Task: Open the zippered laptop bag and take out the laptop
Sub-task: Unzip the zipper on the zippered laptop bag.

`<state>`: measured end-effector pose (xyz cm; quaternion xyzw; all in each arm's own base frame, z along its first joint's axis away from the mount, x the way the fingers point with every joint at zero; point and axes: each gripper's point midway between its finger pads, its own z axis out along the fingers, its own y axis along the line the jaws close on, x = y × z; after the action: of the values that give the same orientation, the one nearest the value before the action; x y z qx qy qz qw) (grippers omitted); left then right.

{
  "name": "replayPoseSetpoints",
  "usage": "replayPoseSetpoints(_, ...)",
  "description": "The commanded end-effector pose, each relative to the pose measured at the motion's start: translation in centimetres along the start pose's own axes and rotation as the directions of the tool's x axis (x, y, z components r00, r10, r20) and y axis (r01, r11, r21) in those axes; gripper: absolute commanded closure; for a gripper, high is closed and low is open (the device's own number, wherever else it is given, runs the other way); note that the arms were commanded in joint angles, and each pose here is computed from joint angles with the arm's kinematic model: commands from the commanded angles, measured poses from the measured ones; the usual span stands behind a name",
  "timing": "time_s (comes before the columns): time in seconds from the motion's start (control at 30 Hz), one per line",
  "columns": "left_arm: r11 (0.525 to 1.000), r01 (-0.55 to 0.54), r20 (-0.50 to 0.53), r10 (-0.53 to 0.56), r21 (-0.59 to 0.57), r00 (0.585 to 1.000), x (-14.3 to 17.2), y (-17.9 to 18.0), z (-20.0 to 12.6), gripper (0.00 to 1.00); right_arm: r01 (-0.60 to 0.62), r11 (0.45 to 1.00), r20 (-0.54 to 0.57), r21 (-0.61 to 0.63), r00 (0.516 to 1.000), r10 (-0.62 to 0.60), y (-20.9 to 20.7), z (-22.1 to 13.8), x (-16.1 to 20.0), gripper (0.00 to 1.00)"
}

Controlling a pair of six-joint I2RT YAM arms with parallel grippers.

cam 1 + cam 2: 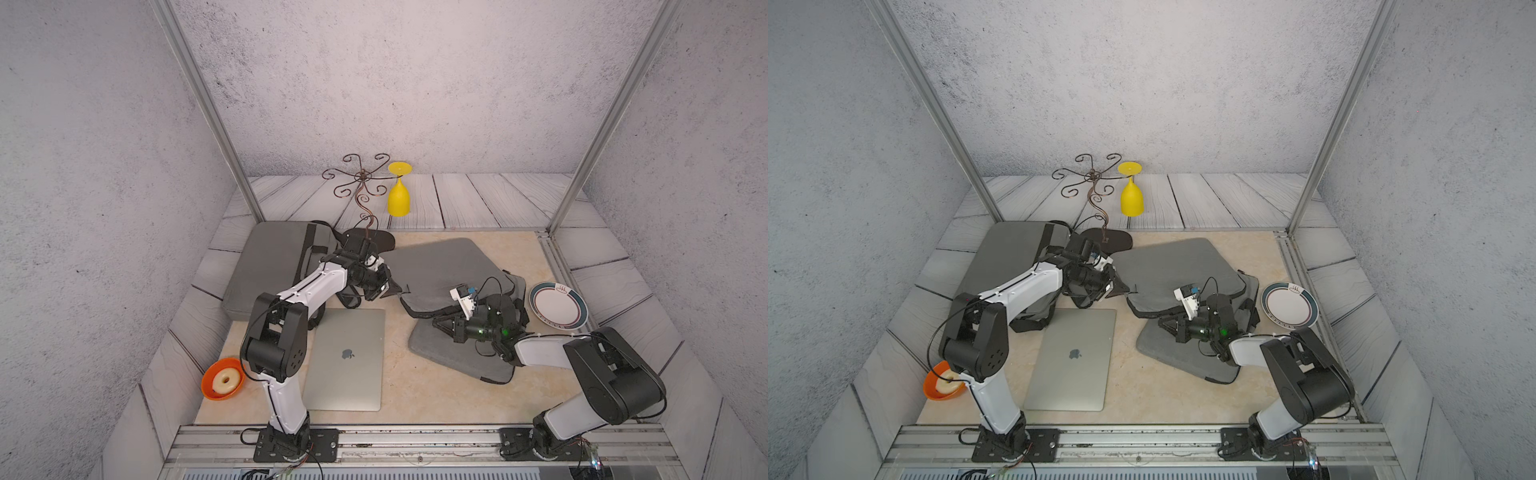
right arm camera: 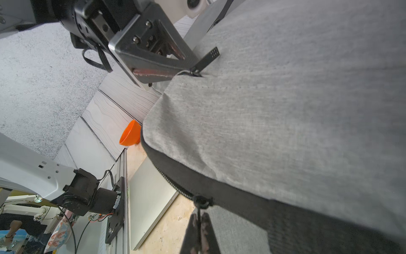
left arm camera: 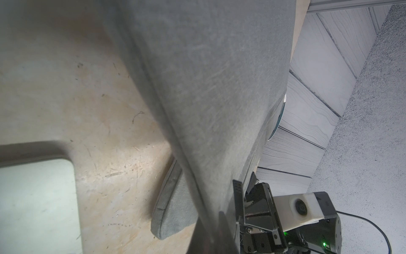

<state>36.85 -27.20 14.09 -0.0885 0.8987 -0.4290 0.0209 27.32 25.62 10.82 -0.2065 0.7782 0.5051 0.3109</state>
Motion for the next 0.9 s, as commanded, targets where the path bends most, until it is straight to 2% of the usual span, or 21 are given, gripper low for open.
replayPoseSetpoints(0.0, 0.999, -0.045, 0.016, 0.045, 0.027, 0.999, -0.6, -1.2, -0.6, 1.00, 0.043, 0.999, 0.002, 0.030, 0.999, -0.043, 0.2, -0.5, -0.5, 1.00)
replayPoseSetpoints(0.17, 0.998, -0.067, 0.034, 0.067, -0.010, 0.997, -0.8, -0.9, -1.1, 1.00, 0.082, 0.984, -0.070, 0.161, 0.995, -0.071, -0.9, -1.6, 0.1, 1.00)
replayPoseSetpoints(0.3, 0.996, -0.069, 0.072, 0.073, -0.065, 0.995, -1.5, 0.1, -1.9, 1.00, 0.136, 0.929, -0.177, 0.345, 0.981, -0.078, -3.1, -3.5, 1.0, 1.00)
replayPoseSetpoints(0.4, 0.994, -0.065, 0.103, 0.074, -0.090, 0.992, -2.1, 0.7, -2.6, 1.00, 0.140, 0.880, -0.203, 0.453, 0.978, -0.052, -4.6, -5.0, 1.2, 1.00)
replayPoseSetpoints(0.63, 0.990, -0.068, 0.121, 0.083, -0.124, 0.989, -2.5, 1.2, -3.5, 1.00, 0.059, 0.797, -0.165, 0.601, 0.985, 0.052, -6.6, -7.3, 0.5, 1.00)
replayPoseSetpoints(0.8, 0.989, -0.066, 0.143, 0.084, -0.130, 0.986, -2.9, 1.2, -4.2, 1.00, 0.051, 0.670, -0.153, 0.740, 0.984, 0.093, -8.4, -10.6, -0.5, 1.00)
replayPoseSetpoints(0.87, 0.989, -0.062, 0.143, 0.082, -0.135, 0.986, -3.0, 1.4, -4.2, 1.00, 0.021, 0.641, -0.126, 0.767, 0.985, 0.119, -9.2, -12.0, -0.9, 1.00)
